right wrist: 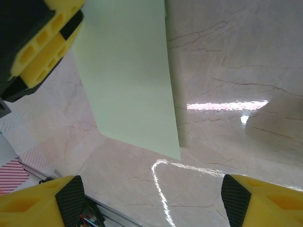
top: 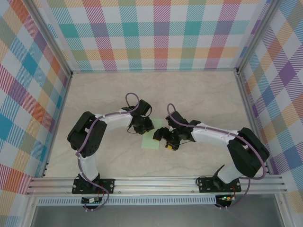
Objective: Fold a paper plane with a square sheet of paper (pick it up from the middle)
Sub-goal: Third fold the triangle at the center of the table.
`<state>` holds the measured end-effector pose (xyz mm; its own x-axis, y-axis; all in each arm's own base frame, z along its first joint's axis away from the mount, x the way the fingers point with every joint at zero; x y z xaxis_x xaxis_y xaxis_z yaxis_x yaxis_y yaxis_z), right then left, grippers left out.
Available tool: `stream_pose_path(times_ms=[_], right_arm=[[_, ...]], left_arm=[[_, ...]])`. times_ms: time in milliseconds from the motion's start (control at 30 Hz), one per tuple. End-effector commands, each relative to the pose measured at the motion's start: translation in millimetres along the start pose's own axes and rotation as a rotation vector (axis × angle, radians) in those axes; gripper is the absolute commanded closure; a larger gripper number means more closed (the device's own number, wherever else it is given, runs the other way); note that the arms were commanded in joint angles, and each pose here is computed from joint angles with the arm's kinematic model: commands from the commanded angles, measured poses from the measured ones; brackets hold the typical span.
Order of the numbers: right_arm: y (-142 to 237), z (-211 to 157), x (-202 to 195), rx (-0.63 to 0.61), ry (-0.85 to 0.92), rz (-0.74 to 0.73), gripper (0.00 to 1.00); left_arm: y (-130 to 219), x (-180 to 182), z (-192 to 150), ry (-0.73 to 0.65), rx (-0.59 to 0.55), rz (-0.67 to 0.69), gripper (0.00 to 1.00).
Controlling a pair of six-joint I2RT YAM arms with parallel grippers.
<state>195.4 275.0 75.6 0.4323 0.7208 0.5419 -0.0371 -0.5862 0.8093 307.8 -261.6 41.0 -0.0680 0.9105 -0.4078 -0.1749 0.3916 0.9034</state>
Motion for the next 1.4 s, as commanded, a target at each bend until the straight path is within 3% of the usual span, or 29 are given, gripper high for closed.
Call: stream_pose_path(times_ms=[0,367,567,967,1367], right_arm=[[-7,-1,-2,0.003,-0.029,-0.001,0.23],[-26,-1,0,0.032,-0.041,-0.011,0.31],[-35,-4,5,0.061,-0.035,0.013,0.45],[-40,-9,9,0.088,-0.018,0.024,0.5],[-30,-5,5,0.017,-0.066,0.074,0.64]], left_arm=[[-4,0,3,-0.012,0.013,-0.01,0.71],[-17,21,-11,0.038,0.052,0.031,0.71],[-16,21,-12,0.035,0.057,0.03,0.71],[-17,21,-12,0.036,0.059,0.024,0.71],[-15,22,-13,0.035,0.058,0.025,0.71]])
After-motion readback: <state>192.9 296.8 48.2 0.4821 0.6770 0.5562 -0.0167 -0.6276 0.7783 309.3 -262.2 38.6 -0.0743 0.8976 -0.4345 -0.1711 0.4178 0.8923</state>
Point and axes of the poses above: each hand's point on the last joint's axis, 136 mm out from that joint toward the fingers, its own y axis back along the fingers, its own x axis along the line the jaws close on, z = x × y, the point moved 2 cm from there along y, back along the fingers, and after that the axes turned 11 degrees about -y, right-handed, at the moved point
